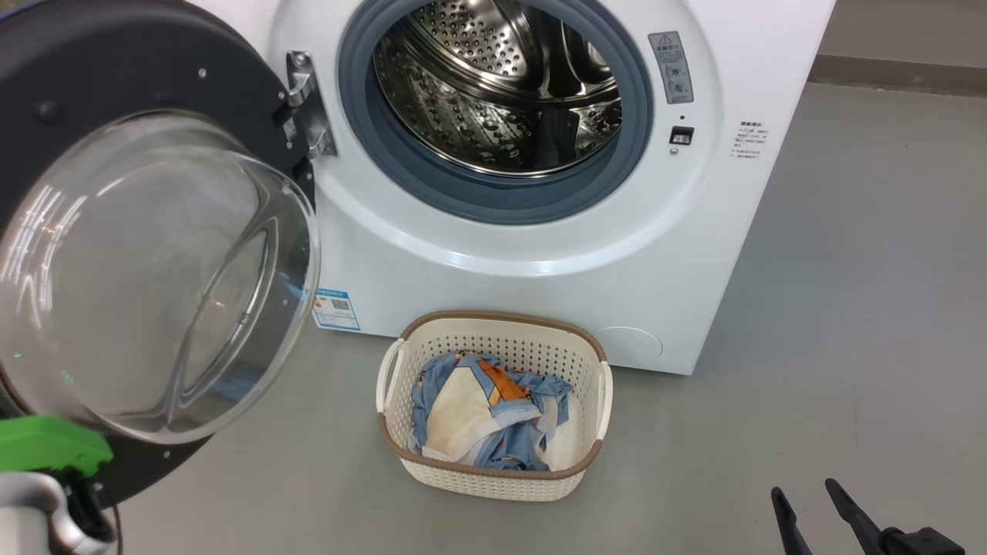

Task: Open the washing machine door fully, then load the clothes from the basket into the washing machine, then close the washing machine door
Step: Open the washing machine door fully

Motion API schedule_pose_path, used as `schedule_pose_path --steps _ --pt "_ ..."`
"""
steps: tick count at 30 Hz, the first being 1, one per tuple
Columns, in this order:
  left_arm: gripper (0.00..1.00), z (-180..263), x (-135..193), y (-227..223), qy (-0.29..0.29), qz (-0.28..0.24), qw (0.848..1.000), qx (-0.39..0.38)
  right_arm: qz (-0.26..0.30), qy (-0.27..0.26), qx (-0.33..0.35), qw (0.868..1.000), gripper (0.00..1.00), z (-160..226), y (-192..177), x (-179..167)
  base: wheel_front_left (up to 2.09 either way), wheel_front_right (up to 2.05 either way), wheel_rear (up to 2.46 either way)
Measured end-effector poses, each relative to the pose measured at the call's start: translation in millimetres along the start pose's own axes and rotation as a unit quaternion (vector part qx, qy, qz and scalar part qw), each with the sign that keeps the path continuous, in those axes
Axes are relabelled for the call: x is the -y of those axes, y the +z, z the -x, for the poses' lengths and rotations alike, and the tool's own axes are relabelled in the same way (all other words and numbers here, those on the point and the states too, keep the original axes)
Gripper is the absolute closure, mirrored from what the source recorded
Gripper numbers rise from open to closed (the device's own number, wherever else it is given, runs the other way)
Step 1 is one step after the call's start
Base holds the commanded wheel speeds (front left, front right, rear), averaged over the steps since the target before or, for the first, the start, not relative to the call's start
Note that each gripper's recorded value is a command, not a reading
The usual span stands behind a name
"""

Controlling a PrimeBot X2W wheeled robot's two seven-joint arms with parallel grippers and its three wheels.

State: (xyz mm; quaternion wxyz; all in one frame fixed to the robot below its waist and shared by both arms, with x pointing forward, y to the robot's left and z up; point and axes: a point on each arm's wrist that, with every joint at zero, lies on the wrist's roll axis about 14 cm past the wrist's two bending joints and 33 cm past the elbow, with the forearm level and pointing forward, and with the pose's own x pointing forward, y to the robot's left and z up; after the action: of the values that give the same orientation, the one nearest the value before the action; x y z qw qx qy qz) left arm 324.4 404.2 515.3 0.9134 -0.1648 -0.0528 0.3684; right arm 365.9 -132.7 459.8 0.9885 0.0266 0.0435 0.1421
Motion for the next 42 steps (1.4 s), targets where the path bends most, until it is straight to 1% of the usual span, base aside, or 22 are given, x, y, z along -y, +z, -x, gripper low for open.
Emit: schedule_pose_path --steps 3,11,12,13,14,15,16,17,21,24,27,33,34,35,38,42 --pt "1.00 3 16 12 -0.020 0.014 0.999 0.024 -0.001 0.002 0.001 1.000 0.00 -1 1 -1 0.00 0.00 0.00" --pt "1.00 27 60 41 -0.092 0.023 0.993 0.070 -0.001 0.004 0.004 1.000 0.00 -1 2 -3 0.00 0.00 0.00" --pt "0.98 31 67 45 -0.103 0.023 0.992 0.074 -0.001 0.004 0.003 1.000 0.00 -1 2 -3 0.00 0.00 0.00" --pt "0.84 35 74 49 -0.116 0.024 0.990 0.078 -0.001 0.004 0.003 1.000 0.00 -1 2 -3 0.00 0.00 0.00" --pt "0.64 40 81 52 -0.128 0.026 0.988 0.081 -0.001 0.004 0.003 1.000 0.00 -1 2 -3 0.00 0.00 0.00" --pt "0.50 45 88 55 -0.141 0.025 0.986 0.083 -0.002 0.003 0.002 1.000 0.00 -1 1 -3 0.00 0.00 0.00" --pt "0.27 50 95 58 -0.154 0.023 0.984 0.086 -0.002 0.003 0.002 1.000 0.00 0 1 -2 0.00 0.00 0.00" --pt "0.00 55 101 60 -0.165 0.022 0.982 0.088 -0.002 0.002 0.002 1.000 0.00 0 1 -2 0.00 0.00 0.00" --pt "0.00 77 130 57 -0.219 0.026 0.972 0.078 -0.003 -0.004 0.001 1.000 0.00 2 0 2 0.00 0.00 0.00" --pt "0.00 94 153 43 -0.265 0.026 0.962 0.055 -0.003 -0.009 0.001 1.000 0.00 5 0 4 0.00 0.00 0.00" --pt "0.00 107 168 28 -0.299 0.021 0.954 0.034 -0.004 -0.017 0.003 1.000 0.00 8 1 9 0.00 0.00 0.00" --pt "0.00 125 185 -9 -0.337 0.010 0.941 -0.014 -0.004 -0.037 0.007 0.999 0.00 18 2 20 0.00 0.00 0.00" --pt "0.00 128 186 -16 -0.341 0.008 0.940 -0.023 -0.004 -0.041 0.007 0.999 0.00 20 3 22 0.00 0.00 0.00" --pt "0.00 133 185 -34 -0.345 0.001 0.938 -0.043 -0.005 -0.049 0.008 0.999 0.00 23 3 26 0.00 0.00 0.00" --pt "0.00 142 184 -57 -0.352 -0.009 0.933 -0.069 -0.006 -0.061 0.010 0.998 0.00 30 3 32 0.00 0.00 0.00" --pt "0.00 149 187 -73 -0.363 -0.012 0.928 -0.081 -0.007 -0.078 0.012 0.997 0.00 39 4 41 0.00 0.00 0.00"
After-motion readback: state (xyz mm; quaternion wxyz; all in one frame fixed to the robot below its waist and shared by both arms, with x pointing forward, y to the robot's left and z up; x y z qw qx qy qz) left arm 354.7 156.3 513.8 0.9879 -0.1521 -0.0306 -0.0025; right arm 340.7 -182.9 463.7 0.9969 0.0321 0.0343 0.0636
